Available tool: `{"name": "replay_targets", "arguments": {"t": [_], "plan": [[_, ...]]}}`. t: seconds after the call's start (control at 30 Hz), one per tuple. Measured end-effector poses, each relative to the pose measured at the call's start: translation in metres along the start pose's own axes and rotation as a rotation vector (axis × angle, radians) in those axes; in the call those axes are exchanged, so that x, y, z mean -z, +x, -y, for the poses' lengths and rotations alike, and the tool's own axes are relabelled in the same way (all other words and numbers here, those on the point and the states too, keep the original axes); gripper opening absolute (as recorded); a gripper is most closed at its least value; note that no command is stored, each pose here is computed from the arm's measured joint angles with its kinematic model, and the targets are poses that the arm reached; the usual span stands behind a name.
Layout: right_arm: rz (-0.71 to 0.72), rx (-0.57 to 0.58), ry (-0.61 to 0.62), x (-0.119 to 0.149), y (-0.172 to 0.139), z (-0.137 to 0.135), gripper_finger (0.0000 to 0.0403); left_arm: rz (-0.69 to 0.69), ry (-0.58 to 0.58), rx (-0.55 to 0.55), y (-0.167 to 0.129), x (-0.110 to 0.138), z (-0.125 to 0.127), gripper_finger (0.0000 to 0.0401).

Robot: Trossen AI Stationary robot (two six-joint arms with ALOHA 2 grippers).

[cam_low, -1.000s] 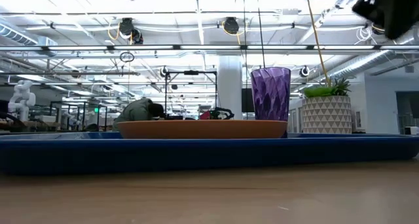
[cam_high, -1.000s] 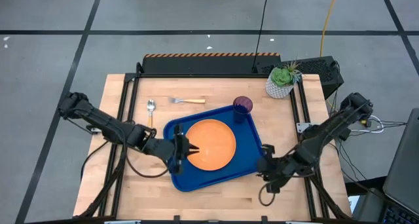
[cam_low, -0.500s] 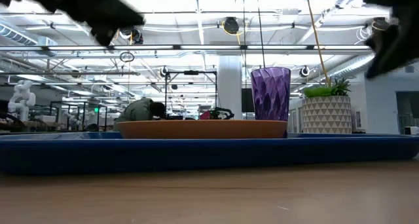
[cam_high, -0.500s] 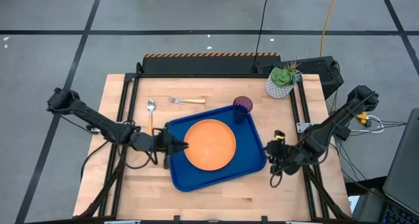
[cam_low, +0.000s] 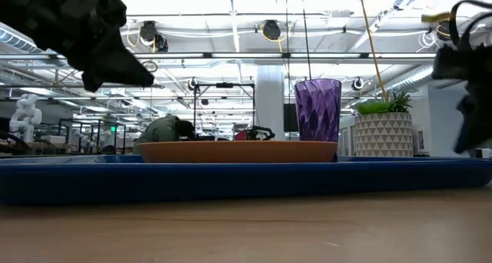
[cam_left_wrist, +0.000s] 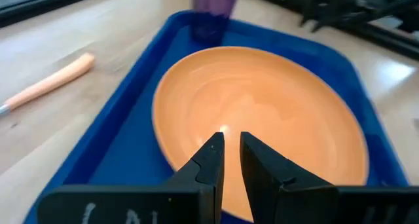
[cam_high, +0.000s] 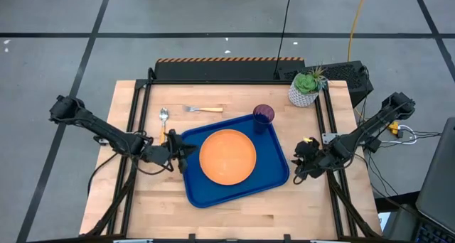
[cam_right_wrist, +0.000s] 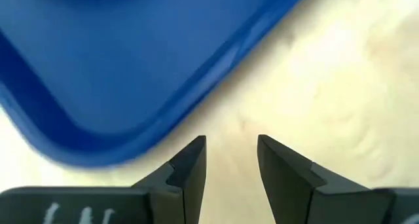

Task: Pick and place plate/cup/fork/spoon on tray
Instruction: Adjust the blue tray

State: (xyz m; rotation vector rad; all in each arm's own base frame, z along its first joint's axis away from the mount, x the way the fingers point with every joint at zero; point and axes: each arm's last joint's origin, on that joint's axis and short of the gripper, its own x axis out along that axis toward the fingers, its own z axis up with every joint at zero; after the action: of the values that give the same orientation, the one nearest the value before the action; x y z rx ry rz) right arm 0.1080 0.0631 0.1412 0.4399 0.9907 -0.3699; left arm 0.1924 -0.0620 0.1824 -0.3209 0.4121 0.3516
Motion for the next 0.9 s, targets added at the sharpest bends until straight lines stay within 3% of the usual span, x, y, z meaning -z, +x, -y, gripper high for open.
{"name": "replay_targets", "arguments": {"t": [0.27, 0.57, 0.9], "plan": [[-0.023, -0.039, -0.034, 0.004, 0.007, 0.002, 0.0130, 0.002, 0.091, 0.110, 0.005, -0.009, 0.000, 0.0051], [-0.056, 0.060, 0.046, 0.007, 0.008, 0.011, 0.0130, -0.119, 0.002, 0.079, 0.009, -0.002, -0.011, 0.0051], [0.039, 0.048, 0.091, 0.000, 0.016, 0.002, 0.0130, -0.237, -0.095, 0.019, 0.007, 0.011, -0.014, 0.0051]]}}
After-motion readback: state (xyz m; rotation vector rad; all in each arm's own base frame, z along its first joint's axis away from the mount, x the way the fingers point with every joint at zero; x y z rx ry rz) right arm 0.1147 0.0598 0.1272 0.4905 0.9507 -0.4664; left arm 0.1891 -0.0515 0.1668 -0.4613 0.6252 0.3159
